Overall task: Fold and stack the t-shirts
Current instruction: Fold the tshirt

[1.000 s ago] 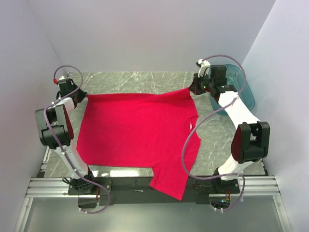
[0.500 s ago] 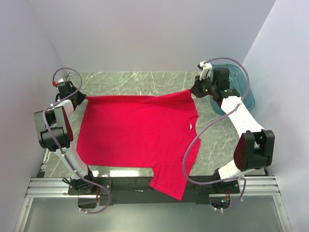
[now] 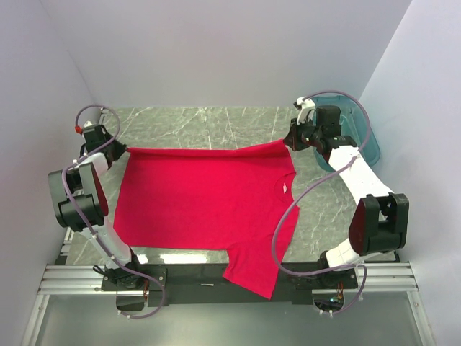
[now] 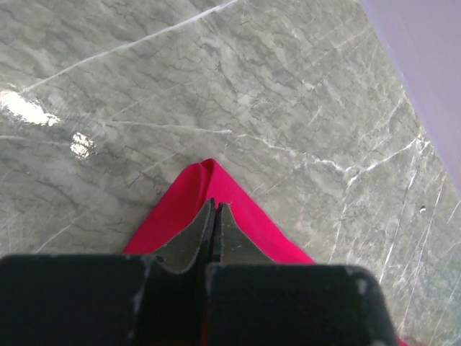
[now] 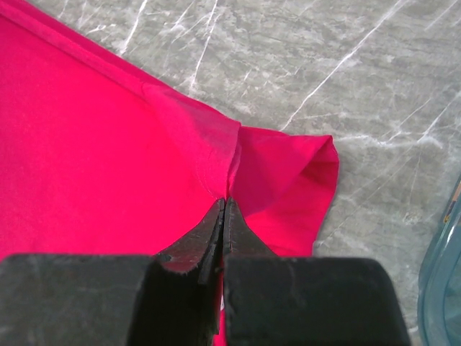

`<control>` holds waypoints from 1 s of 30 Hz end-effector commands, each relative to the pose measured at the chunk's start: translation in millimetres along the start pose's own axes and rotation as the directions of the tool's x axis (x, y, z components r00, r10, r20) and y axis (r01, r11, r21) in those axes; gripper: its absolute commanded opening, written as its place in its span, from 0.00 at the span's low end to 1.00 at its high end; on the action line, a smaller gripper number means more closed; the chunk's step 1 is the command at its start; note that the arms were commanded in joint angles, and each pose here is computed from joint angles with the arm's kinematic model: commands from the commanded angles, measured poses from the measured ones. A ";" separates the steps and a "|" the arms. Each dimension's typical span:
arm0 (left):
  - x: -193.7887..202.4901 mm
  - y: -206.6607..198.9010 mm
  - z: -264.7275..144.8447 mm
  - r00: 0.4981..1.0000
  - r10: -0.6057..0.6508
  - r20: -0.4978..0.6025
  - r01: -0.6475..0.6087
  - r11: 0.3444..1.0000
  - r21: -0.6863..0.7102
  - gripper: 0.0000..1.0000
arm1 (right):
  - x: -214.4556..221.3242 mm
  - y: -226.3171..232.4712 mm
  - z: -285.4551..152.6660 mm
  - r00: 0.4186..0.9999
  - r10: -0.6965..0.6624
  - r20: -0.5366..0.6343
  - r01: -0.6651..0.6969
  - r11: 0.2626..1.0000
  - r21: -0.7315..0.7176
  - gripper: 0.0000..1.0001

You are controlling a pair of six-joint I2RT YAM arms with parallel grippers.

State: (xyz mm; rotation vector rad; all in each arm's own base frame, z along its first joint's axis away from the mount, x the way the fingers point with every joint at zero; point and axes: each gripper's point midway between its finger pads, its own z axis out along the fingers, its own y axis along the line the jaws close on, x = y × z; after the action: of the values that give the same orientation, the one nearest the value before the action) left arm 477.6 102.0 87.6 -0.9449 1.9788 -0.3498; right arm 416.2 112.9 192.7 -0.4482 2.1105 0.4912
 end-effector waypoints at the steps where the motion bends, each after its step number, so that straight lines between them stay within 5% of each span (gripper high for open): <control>1: -18.0 -10.9 -8.3 0.999 -0.003 0.050 0.001 0.999 0.037 0.00 | -13.8 9.1 -15.3 0.998 -0.036 0.056 0.037 0.999 -0.006 0.00; 30: -1.0 6.1 -6.6 1.000 -0.005 0.008 0.005 1.000 0.005 0.00 | 17.9 19.5 -27.8 0.999 -0.043 0.011 0.043 0.999 -0.029 0.00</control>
State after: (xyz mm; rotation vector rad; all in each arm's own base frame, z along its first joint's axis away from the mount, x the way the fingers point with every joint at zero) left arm 467.8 104.2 75.2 -0.9717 2.0020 -0.3421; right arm 380.1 111.6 178.7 -0.4795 2.1404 0.5078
